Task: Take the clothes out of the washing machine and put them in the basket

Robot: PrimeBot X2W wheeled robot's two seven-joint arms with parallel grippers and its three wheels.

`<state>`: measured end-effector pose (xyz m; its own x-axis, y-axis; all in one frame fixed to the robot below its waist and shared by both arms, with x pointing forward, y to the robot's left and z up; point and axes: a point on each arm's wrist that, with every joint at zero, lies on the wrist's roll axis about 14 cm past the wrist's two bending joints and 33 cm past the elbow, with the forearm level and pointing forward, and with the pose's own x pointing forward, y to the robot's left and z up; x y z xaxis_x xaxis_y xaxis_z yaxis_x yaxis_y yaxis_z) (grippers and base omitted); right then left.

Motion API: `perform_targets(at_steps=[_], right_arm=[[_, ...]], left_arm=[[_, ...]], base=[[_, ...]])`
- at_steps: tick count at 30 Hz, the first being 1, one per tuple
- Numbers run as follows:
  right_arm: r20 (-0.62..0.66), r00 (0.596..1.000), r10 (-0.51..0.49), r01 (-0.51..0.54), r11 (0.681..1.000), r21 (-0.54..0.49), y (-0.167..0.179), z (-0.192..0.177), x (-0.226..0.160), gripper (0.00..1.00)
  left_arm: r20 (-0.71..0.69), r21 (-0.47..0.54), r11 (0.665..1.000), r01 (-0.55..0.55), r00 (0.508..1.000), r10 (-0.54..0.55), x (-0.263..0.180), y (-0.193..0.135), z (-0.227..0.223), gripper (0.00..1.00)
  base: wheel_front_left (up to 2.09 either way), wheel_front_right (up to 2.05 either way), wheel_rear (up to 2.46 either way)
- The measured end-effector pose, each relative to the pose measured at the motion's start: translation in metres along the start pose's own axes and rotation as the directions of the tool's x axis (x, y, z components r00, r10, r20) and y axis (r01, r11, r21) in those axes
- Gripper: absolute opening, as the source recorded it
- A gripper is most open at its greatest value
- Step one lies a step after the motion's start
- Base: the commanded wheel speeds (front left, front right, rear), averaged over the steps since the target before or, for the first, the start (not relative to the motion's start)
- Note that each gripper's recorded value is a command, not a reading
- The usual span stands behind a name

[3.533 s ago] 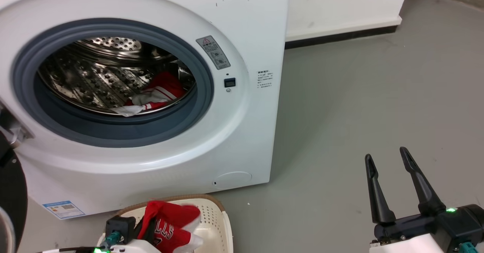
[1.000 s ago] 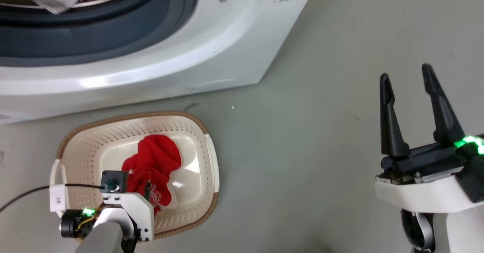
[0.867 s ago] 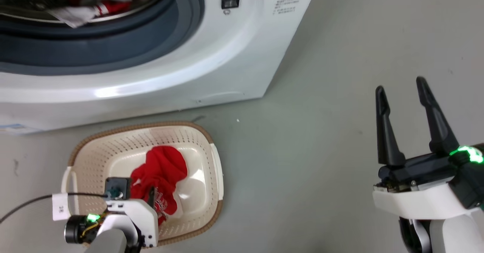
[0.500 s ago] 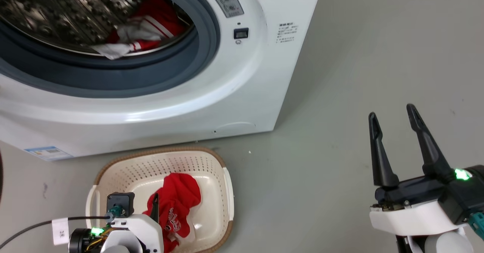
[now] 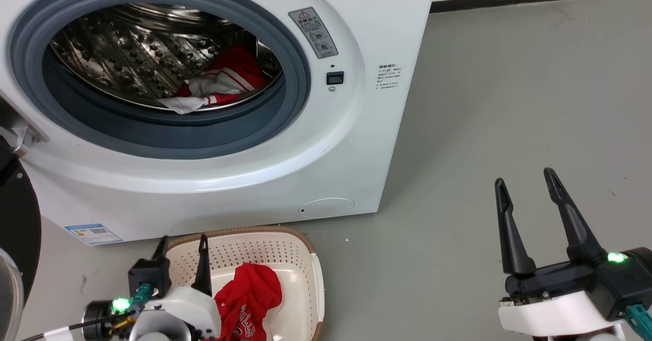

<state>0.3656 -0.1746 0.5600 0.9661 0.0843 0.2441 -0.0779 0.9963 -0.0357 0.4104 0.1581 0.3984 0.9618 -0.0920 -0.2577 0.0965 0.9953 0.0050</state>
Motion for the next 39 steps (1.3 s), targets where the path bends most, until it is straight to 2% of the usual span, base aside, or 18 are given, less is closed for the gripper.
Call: perform_targets(at_steps=[7,12,18,26,34,37,39], right_arm=[[-0.001,1.0,-0.001,0.001,1.0,0.0,0.0,0.0,-0.001,1.0],[-0.005,1.0,-0.008,0.008,1.0,-0.004,-0.003,-0.003,0.004,1.0],[-0.012,1.0,-0.022,0.022,1.0,-0.006,-0.01,-0.009,0.017,1.0],[-0.034,0.998,-0.044,0.044,0.999,-0.003,-0.02,-0.025,0.033,1.0],[-0.08,0.994,-0.074,0.073,0.997,-0.007,-0.033,-0.05,0.046,1.0],[-0.091,0.993,-0.081,0.081,0.997,-0.005,-0.038,-0.059,0.052,1.0],[-0.102,0.991,-0.091,0.091,0.996,-0.004,-0.041,-0.066,0.055,1.0]], left_arm=[[0.131,0.018,1.0,0.007,0.991,-0.009,0.017,0.002,0.045,1.0],[0.219,0.026,0.999,0.024,0.975,-0.029,0.048,0.005,0.083,1.0],[0.255,0.044,0.998,0.037,0.966,-0.047,0.093,0.009,0.107,1.0],[0.201,0.077,0.995,0.07,0.976,-0.084,0.163,0.01,0.108,1.0],[0.105,0.169,0.979,0.117,0.985,-0.136,0.229,0.006,0.106,1.0],[0.069,0.182,0.976,0.122,0.988,-0.136,0.254,0.007,0.106,1.0],[0.028,0.157,0.979,0.128,0.991,-0.134,0.269,0.005,0.102,1.0]], base=[[0.0,0.0,0.0],[0.0,0.0,0.0],[0.0,0.0,0.0],[0.0,0.0,0.0],[0.0,0.0,0.0],[0.0,0.0,0.0],[0.0,0.0,0.0]])
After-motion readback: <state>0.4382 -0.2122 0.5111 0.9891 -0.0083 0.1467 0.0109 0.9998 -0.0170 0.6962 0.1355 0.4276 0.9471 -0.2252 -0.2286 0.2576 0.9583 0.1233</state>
